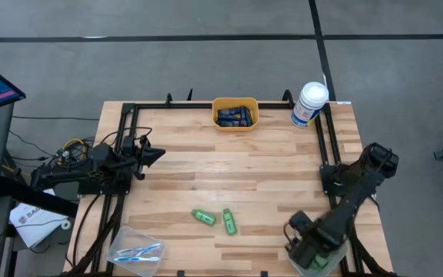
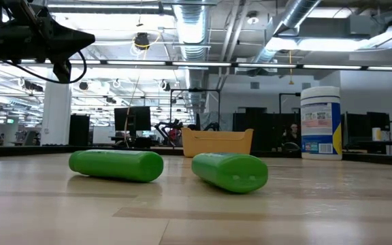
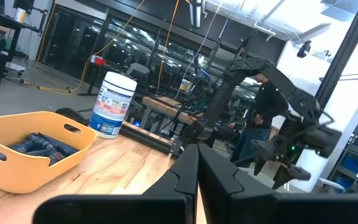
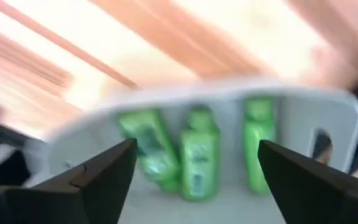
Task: Pick & Place Travel size toiletries
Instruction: Put the shampoo into the white bin
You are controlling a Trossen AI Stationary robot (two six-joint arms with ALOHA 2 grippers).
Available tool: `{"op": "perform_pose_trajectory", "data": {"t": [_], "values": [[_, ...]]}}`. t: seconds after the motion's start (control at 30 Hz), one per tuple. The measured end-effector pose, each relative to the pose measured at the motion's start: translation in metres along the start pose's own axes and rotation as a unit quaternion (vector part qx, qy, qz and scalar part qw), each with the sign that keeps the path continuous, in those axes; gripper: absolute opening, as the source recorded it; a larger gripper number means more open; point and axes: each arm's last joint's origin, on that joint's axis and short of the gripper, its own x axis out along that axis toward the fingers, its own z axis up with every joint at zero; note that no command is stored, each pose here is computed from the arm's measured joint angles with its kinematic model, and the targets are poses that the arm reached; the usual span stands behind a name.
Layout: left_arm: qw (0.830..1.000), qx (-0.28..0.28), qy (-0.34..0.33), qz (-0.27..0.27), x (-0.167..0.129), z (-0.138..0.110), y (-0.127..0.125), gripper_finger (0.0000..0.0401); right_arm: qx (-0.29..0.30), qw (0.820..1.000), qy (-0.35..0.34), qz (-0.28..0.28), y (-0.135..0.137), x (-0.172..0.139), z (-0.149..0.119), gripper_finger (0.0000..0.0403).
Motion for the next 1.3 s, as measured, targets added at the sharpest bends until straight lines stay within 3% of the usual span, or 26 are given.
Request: {"op": "perform_pose_trajectory", "data": {"t": [0.27,0.53,0.93,1.3], "values": [[1.0,0.0,0.004,0.002,0.0,-0.001,0.0,0.0001,-0.041,0.996,-0.052,0.059,0.016,-0.018,0.082,0.0333],[0.997,0.005,0.077,0.032,-0.001,-0.015,0.006,0.0001,-0.07,0.979,-0.102,0.164,0.054,-0.003,0.156,0.033],[0.996,0.005,0.081,0.029,-0.001,-0.015,0.006,0.0001,-0.106,0.97,-0.107,0.193,0.123,0.007,0.194,0.0329],[0.996,0.005,0.082,0.029,-0.001,-0.015,0.006,0.0001,-0.097,0.987,-0.073,0.102,0.166,0.043,0.21,0.0328]]}}
